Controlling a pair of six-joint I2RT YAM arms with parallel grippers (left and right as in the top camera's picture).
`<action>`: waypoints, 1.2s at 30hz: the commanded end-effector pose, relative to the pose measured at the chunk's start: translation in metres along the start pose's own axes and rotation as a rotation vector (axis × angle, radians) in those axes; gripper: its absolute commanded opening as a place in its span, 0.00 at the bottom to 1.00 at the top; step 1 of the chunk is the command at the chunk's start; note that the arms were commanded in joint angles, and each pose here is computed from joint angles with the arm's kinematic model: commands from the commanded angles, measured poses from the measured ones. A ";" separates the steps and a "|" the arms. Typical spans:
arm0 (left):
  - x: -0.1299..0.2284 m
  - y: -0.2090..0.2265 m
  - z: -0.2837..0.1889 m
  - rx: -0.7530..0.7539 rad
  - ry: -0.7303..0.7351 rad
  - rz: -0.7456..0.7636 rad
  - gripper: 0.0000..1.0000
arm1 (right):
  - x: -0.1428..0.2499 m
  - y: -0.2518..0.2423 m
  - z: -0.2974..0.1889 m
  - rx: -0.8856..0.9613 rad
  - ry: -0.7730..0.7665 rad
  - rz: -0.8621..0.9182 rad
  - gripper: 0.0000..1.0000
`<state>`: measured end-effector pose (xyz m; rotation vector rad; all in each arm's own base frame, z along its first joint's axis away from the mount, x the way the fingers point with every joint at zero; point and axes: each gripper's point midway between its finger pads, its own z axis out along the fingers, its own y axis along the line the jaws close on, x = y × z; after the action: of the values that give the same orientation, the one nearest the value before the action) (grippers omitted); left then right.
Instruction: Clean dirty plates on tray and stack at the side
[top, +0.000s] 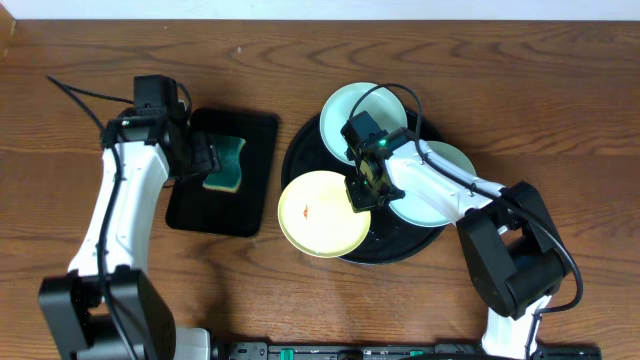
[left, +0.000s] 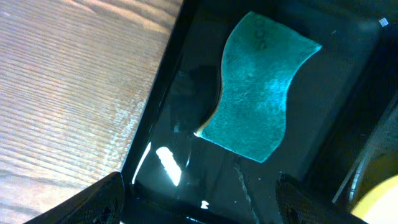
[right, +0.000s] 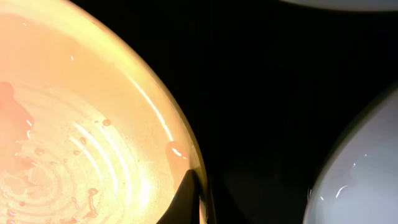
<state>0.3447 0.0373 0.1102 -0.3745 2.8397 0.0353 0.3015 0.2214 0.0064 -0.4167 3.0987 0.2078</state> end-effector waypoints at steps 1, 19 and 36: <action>-0.006 0.001 0.012 -0.008 0.014 0.036 0.78 | 0.005 -0.005 0.005 0.034 0.020 0.032 0.01; -0.027 -0.039 0.083 0.175 -0.004 0.375 0.62 | 0.004 -0.005 0.005 0.032 0.015 0.037 0.01; -0.011 -0.041 0.106 0.180 0.073 0.359 0.47 | 0.004 -0.005 0.005 0.033 0.016 0.040 0.01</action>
<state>0.3928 0.0090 0.0160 0.1853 2.8988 -0.1495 0.3018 0.2218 0.0066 -0.3844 3.1030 0.2096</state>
